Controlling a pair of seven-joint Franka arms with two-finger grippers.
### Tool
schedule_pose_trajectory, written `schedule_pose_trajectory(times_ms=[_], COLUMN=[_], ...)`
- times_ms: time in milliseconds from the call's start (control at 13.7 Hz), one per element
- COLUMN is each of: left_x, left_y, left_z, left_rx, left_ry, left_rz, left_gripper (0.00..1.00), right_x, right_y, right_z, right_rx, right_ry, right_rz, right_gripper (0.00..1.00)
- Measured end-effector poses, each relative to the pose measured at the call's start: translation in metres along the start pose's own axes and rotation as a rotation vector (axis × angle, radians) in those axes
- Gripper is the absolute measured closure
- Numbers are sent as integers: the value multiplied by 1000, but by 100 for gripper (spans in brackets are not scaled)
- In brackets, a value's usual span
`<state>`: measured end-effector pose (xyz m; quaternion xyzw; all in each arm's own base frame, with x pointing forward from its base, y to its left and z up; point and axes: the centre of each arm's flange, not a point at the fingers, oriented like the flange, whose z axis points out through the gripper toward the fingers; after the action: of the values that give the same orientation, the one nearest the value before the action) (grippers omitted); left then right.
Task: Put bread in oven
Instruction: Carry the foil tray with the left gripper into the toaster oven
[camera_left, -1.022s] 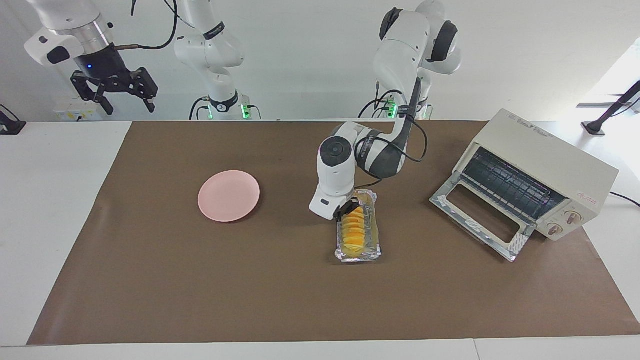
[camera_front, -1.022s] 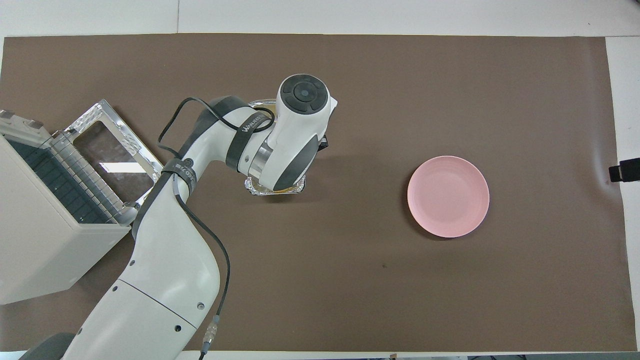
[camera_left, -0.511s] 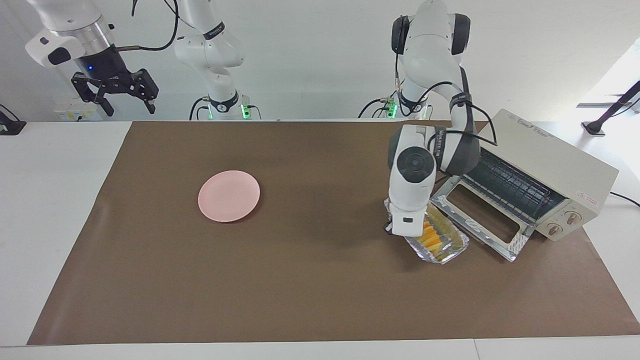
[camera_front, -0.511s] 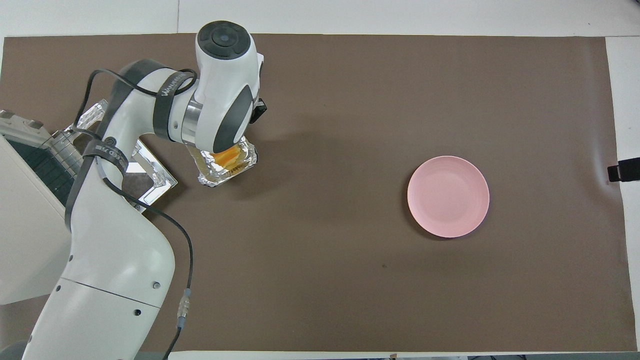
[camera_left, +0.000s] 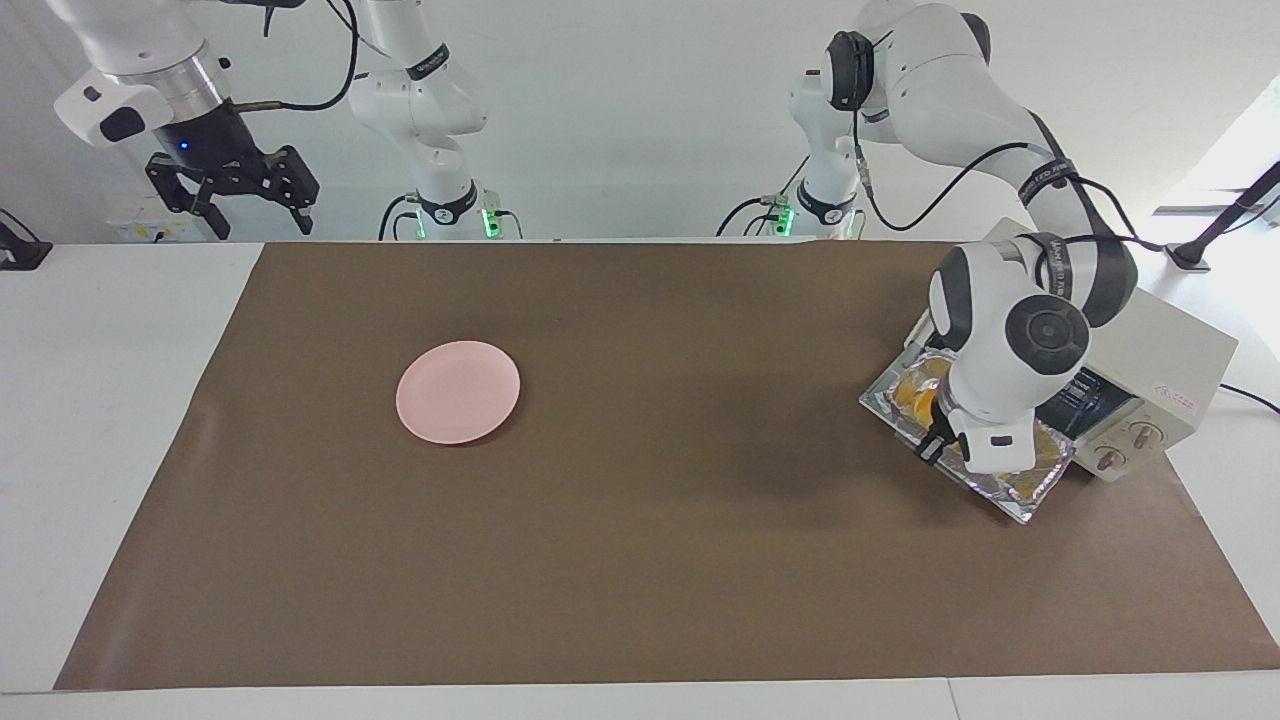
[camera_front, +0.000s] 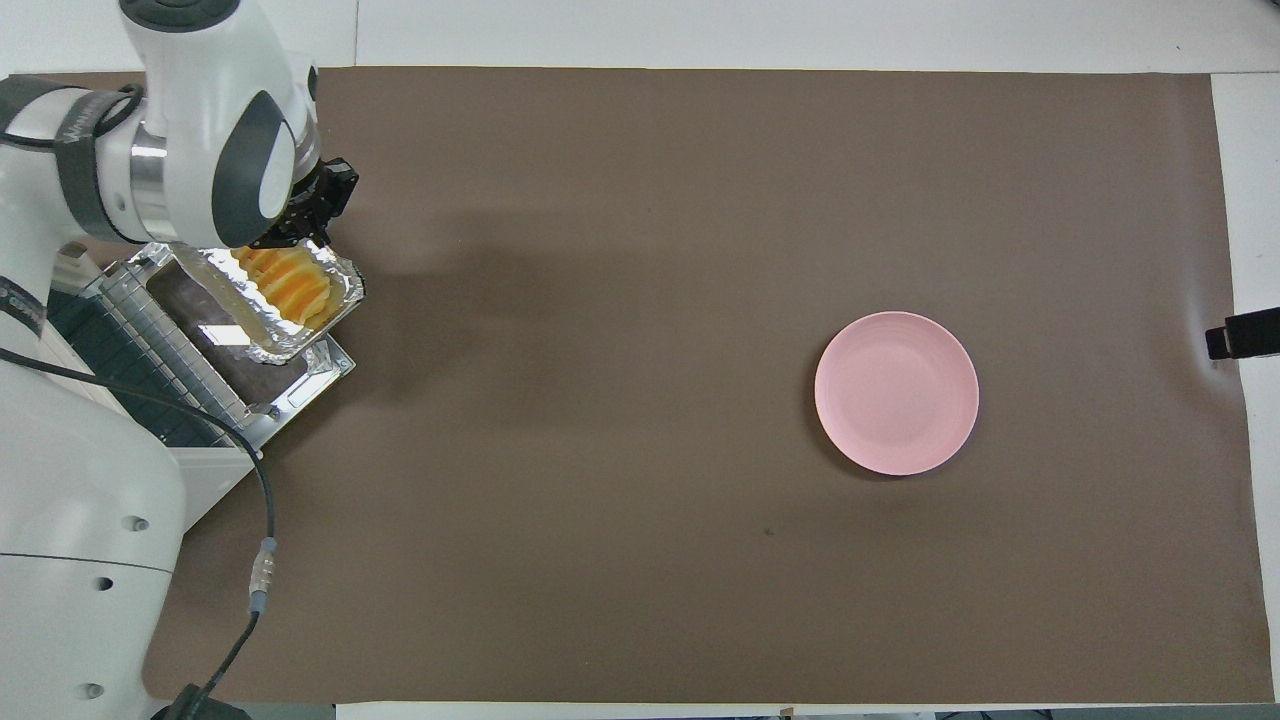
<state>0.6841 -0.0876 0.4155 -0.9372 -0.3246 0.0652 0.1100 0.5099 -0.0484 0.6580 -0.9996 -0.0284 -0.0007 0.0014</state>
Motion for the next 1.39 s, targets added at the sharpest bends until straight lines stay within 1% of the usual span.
schedule_pose_trajectory(times_ms=[292, 511, 876, 1168, 1387], left_x=[-7, -10, -2, 7, 11], left_y=[-27, -42, -62, -72, -78], left_z=[16, 17, 21, 31, 36], left_rx=[20, 19, 33, 18, 17], left_ry=[-66, -86, -80, -61, -61], left_rz=[28, 21, -4, -26, -35], left_gripper=[98, 98, 98, 98, 98], right_x=[0, -1, -8, -8, -8], right_y=[-3, -7, -7, -7, -7], right_z=[1, -1, -2, -2, -2], right_rx=[0, -1, 3, 4, 4], right_ry=[-2, -3, -31, -33, -33], right_rz=[-5, -12, -11, -11, -11], right_gripper=[0, 0, 0, 0, 0])
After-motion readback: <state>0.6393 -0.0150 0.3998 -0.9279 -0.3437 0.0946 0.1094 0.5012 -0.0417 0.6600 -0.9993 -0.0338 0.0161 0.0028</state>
